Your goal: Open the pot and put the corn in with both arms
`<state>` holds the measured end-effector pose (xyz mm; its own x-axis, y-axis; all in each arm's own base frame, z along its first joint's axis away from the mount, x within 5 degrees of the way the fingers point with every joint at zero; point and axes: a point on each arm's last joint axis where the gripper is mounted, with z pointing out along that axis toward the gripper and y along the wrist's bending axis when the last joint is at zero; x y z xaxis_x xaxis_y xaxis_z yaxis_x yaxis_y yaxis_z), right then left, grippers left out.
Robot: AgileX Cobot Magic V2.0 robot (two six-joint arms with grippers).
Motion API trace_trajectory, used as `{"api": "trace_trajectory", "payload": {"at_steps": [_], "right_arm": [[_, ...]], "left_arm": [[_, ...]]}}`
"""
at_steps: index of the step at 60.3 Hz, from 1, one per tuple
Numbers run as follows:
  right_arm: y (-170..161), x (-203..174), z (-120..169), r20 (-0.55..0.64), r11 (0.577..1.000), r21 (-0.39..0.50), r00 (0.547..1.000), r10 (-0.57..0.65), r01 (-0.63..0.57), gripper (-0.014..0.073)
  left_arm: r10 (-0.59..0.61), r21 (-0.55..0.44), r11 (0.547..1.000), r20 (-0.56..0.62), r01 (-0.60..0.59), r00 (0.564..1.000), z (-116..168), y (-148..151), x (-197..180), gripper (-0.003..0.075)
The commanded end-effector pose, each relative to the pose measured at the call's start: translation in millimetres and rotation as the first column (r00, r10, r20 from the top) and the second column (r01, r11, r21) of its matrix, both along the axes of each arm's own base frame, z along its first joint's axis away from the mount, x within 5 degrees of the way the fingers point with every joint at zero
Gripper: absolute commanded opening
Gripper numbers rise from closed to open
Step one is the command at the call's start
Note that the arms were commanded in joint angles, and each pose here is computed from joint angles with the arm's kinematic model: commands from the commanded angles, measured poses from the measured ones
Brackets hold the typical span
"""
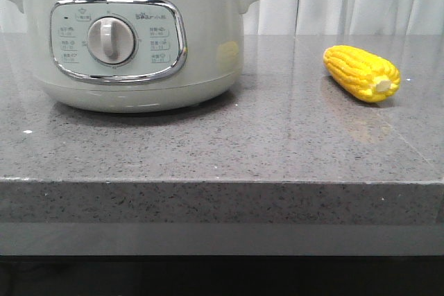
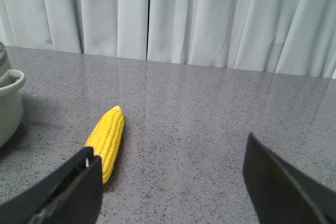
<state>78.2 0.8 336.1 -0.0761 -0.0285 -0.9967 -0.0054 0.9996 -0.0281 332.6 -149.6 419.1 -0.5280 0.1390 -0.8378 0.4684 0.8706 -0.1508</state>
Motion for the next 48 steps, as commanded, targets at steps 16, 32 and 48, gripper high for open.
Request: {"api": "trace_trajectory", "payload": {"at_steps": [16,32,48], "right_arm": [[-1,1,16,0.089,1.000,0.000,0.996,-0.016,0.016,0.0571],[-1,1,16,0.089,1.000,0.000,0.996,-0.016,0.016,0.0571],[-1,1,16,0.089,1.000,0.000,0.996,-0.016,0.016,0.0571]], "left_arm": [[-0.003,-0.041,0.999,0.036,0.005,0.999,7,-8,11,0.0539],[-0.007,-0.034,0.999,0.022,0.008,1.000,5,-9,11,0.0533],[-0.007,-0.034,0.999,0.022,0.008,1.000,5,-9,11,0.0347]]}}
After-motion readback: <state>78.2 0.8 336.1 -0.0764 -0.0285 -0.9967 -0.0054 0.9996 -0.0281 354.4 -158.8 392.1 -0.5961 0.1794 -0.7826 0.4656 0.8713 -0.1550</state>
